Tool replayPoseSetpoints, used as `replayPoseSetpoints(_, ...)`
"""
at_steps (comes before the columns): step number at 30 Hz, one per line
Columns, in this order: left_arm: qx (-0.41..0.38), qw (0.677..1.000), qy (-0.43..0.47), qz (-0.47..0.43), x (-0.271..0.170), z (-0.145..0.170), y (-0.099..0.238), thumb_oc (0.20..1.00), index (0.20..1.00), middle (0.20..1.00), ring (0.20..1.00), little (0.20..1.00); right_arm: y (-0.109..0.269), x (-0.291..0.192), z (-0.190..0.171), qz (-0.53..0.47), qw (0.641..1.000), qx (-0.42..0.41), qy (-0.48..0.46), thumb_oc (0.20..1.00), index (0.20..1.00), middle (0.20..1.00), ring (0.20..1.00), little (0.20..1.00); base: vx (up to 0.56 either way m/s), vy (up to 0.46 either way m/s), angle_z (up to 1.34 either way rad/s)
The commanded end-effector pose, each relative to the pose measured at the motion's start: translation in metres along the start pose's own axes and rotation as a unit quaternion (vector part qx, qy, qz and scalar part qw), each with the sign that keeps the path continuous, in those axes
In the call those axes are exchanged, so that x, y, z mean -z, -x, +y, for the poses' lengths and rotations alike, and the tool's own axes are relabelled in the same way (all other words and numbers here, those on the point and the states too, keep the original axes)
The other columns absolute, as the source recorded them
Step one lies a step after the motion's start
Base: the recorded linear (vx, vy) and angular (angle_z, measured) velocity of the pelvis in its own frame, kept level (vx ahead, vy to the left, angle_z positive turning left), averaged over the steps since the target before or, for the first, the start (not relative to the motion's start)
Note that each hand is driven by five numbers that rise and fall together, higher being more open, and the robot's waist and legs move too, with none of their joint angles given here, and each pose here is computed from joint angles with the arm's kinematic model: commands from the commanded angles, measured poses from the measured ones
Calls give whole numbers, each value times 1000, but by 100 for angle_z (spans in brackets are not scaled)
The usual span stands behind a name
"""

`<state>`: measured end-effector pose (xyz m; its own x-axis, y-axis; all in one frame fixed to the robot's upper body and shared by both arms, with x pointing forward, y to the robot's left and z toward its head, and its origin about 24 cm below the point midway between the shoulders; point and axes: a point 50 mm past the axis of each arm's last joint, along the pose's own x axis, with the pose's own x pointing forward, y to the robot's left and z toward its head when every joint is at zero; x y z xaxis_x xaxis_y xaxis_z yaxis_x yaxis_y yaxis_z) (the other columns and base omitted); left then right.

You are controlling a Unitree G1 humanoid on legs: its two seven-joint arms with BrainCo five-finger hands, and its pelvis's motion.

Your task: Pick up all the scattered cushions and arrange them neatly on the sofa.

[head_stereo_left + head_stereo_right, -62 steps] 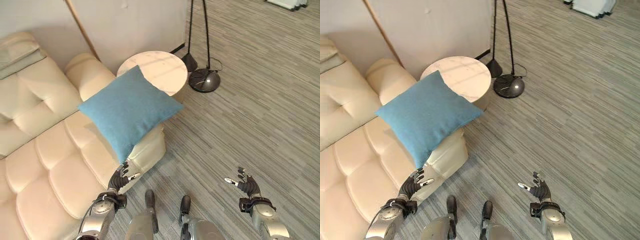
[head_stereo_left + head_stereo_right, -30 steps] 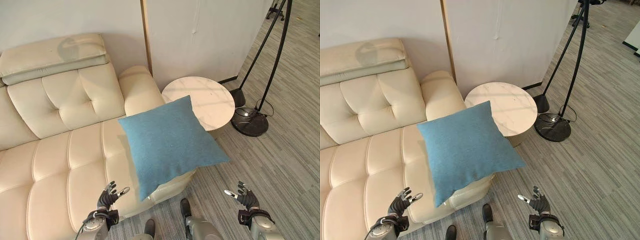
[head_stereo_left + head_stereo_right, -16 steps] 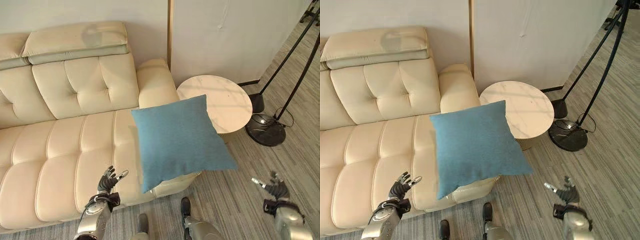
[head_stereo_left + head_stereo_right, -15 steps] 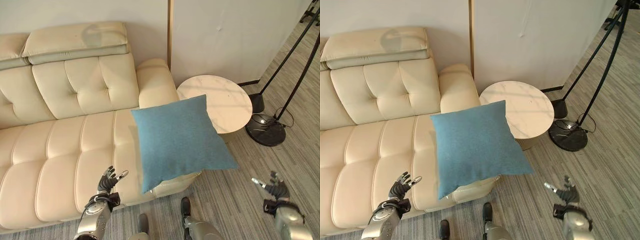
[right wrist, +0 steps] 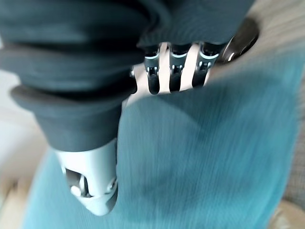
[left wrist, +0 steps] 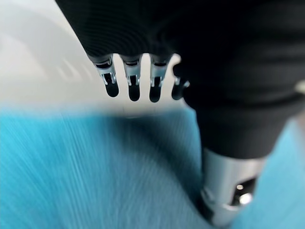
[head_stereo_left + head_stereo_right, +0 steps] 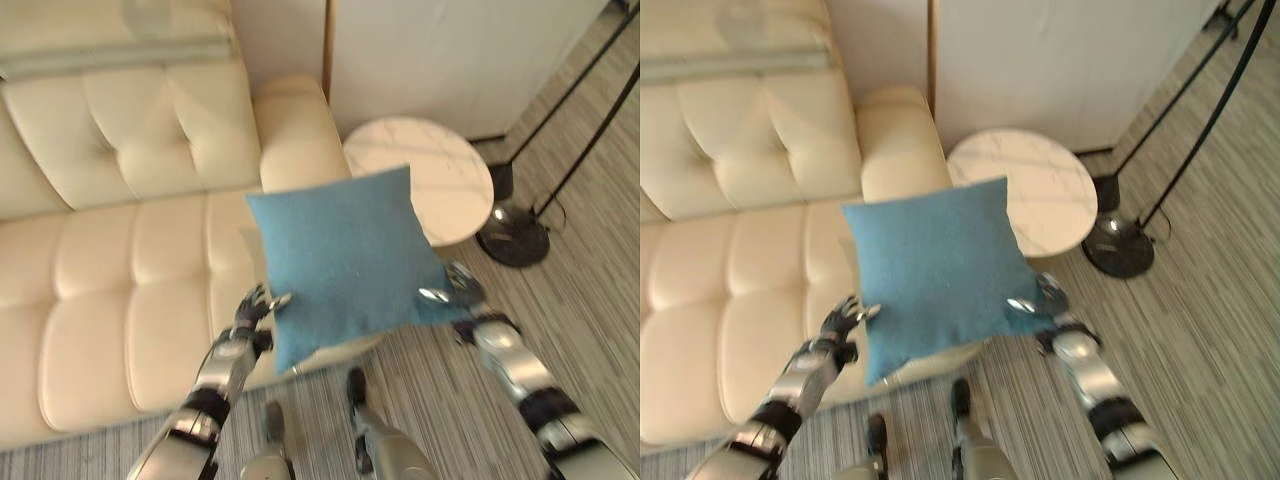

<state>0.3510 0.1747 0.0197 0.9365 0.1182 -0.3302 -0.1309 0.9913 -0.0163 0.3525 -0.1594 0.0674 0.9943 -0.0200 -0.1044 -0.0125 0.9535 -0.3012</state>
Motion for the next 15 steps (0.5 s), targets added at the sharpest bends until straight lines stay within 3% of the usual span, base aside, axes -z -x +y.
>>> replayPoseSetpoints(1,11,999,13,-41,-20,-9,-3,1000,1000,1000,1000,1000,-2,-21,2,-44,998,7,-54,1000,1000,1000,1000,1000,-51,-17,-4)
replayPoseSetpoints(8,120,990,56,-42,-11,-77,15,1000,1000,1000,1000,1000,19,-28,71,-48,971,-112,-208,1000,1000,1000,1000,1000,-43,-33,-1)
replayPoseSetpoints(9,120,990,56,-42,-11,-77,15,944,944,944,944,944,20,-28,71,-48,971,-112,-208,834,834,834,834,834,-37,-48,10)
replayPoseSetpoints(10,151,982,95,-59,-17,-89,24,200,200,200,200,200,27,-30,78,-57,962,-131,-234,228,228,228,228,228,-11,-19,9)
replayPoseSetpoints(11,151,982,95,-59,-16,-89,24,200,200,200,200,200,27,-30,78,-57,962,-131,-234,200,200,200,200,200,-10,-27,11)
replayPoseSetpoints(15,220,946,231,-63,-17,-109,49,200,200,200,200,200,39,-30,85,-63,925,-148,-345,200,200,200,200,200,6,-3,8)
